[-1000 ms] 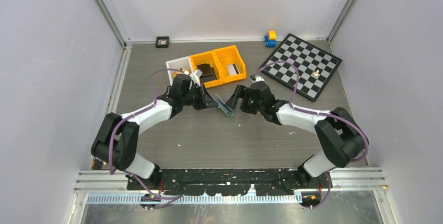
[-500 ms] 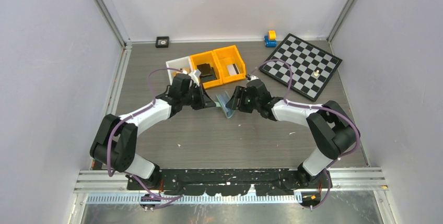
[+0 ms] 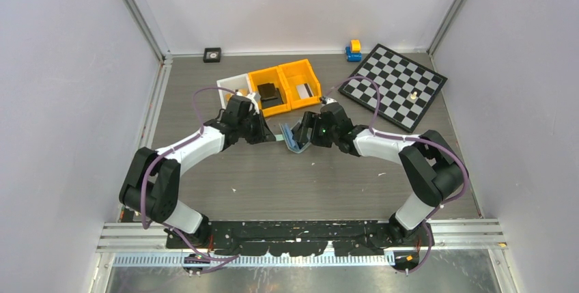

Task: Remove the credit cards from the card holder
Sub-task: Pick up the card holder from the center of the board.

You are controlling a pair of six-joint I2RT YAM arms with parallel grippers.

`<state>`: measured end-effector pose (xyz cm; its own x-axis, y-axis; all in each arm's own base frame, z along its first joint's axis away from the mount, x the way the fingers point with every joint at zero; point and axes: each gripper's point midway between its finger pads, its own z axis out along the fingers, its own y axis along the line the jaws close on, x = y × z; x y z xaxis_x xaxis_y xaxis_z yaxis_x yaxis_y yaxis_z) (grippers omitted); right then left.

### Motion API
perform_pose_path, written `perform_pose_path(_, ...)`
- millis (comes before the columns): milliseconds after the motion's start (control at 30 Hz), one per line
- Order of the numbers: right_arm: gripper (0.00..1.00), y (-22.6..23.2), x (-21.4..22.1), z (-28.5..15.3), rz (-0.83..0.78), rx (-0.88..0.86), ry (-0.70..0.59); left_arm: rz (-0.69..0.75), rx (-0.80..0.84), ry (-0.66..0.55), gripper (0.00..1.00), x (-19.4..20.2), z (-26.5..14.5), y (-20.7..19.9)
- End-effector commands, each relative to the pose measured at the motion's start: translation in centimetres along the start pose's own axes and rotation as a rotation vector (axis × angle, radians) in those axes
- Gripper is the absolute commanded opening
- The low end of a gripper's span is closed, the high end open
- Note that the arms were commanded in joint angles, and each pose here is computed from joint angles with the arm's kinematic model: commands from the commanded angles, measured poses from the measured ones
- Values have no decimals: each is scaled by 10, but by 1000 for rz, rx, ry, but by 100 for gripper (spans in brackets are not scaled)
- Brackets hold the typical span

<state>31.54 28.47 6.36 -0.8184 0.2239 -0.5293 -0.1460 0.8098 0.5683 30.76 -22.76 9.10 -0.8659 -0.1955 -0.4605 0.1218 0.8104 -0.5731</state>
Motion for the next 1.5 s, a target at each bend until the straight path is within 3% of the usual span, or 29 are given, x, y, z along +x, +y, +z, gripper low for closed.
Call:
perform_pose_path(0, 82, 23, -10, -6, -35, -90, -25, 36, -12, -37, 0, -14, -4, -3)
perform_pose_path(233, 87, 31, -1, -1, -59, -117, 22, 28, 33, -26, 0, -12, 0, -10)
perform_pose_path(433, 87, 22, 0, 1, -107, -21, 16, 33, 45, -38, 0, -13, -3, -12)
perform_pose_path(967, 53, 15, -15, -8, -125, 41, -51, 29, 42, -19, 0, -10, -2, -11)
perform_pose_path(1000, 54, 14, -15, -7, -126, 45, -50, 30, 43, -19, 0, -10, -2, -12)
perform_pose_path(1100, 76, 14, -15, -9, -143, 42, -52, 31, 56, -20, 0, -9, -3, -14)
perform_pose_path(1167, 83, 14, -19, -11, -192, 55, -78, 31, 72, -16, 0, -9, -3, -17)
perform_pose_path(1333, 83, -1, -19, -8, -252, 172, -71, 38, 129, -16, 2, -9, -3, -26)
perform_pose_path(1467, 75, -3, -21, -8, -281, 213, -87, 49, 170, -38, 3, -11, -6, -33)
